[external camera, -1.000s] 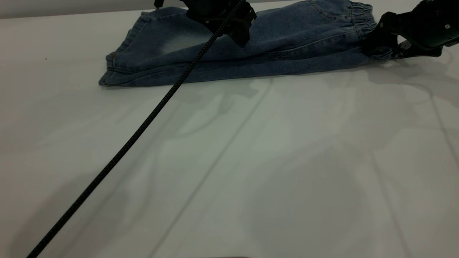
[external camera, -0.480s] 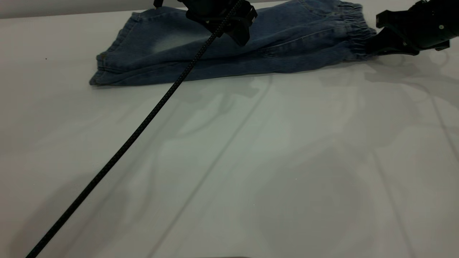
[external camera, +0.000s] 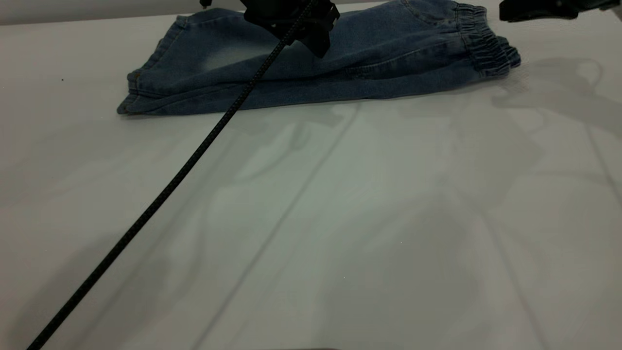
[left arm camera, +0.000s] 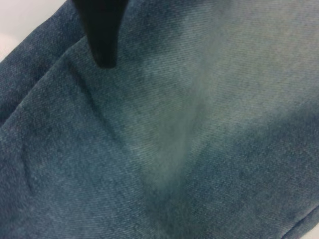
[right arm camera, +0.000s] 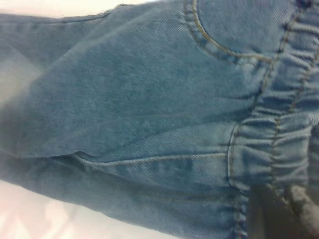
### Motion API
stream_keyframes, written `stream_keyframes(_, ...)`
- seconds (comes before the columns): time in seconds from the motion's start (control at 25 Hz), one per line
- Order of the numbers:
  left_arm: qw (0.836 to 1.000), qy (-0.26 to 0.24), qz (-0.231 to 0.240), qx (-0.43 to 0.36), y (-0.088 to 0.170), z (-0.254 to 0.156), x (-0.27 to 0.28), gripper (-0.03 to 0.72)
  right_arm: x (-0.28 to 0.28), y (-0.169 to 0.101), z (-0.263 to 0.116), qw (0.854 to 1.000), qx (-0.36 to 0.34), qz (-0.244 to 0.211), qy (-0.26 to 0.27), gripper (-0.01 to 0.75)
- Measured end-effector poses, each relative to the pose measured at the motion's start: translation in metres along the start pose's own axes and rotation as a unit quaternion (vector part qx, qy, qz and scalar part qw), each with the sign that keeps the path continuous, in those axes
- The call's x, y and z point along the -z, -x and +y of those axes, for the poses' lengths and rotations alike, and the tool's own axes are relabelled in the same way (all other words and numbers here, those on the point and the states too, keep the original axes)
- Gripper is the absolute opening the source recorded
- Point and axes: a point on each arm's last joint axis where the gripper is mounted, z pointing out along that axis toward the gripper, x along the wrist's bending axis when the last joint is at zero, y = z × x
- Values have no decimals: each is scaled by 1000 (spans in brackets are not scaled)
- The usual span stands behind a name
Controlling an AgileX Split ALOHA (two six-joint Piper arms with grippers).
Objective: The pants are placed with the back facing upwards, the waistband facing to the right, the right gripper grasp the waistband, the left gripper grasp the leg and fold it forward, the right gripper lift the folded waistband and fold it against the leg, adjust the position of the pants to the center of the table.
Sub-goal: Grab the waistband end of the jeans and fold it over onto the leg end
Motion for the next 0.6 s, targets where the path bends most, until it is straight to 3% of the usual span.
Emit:
stream_keyframes(0.16, 1000, 3, 1, 3, 0, 0, 0, 441, 0, 3, 0, 1000, 0, -16, 0, 106)
stream_keyframes(0.24, 1000, 3, 1, 5, 0, 1, 0, 441, 0, 4, 3, 1000, -1, -25, 6, 196)
stream_keyframes(0.48, 1000, 3, 1, 8, 0, 1, 0, 441, -6, 3, 24, 999, -6, -27, 41, 594)
stream_keyframes(0.6, 1000, 2, 1, 10, 0, 0, 0, 441, -24, 4, 22, 999, -9, -31, 35, 673)
